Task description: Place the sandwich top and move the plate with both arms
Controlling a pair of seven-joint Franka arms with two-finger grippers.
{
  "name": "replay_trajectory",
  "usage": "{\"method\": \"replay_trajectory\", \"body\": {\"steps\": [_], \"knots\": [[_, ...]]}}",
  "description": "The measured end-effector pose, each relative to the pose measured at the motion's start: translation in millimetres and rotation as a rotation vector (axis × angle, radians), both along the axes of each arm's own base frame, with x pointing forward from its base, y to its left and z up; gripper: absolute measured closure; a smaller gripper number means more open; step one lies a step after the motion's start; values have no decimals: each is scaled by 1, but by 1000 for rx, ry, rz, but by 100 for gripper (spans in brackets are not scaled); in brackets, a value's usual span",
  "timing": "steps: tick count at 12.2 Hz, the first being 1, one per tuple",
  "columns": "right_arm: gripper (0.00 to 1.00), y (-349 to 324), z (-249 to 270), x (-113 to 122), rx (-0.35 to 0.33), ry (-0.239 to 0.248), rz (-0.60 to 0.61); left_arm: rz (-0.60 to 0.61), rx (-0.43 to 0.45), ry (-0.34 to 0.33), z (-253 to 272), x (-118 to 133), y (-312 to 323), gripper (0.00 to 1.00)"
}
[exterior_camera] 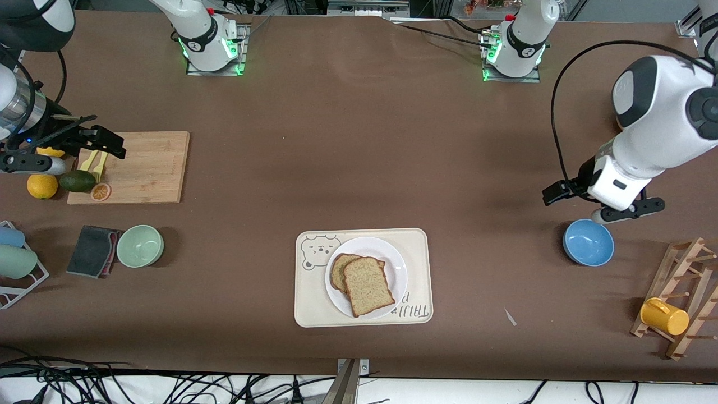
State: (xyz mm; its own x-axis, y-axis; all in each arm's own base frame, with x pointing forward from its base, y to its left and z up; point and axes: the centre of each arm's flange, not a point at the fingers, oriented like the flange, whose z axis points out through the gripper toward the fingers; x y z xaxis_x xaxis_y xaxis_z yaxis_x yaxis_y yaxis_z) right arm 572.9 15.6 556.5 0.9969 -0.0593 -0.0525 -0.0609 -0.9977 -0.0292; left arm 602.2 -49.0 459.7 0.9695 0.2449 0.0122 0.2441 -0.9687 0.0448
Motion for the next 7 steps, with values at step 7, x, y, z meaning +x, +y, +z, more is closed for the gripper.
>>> {"method": "replay_trajectory", "body": {"steps": [7], "knots": [[0, 0, 0, 1, -23, -2, 13, 49, -5, -56, 79, 14, 23, 0]]}}
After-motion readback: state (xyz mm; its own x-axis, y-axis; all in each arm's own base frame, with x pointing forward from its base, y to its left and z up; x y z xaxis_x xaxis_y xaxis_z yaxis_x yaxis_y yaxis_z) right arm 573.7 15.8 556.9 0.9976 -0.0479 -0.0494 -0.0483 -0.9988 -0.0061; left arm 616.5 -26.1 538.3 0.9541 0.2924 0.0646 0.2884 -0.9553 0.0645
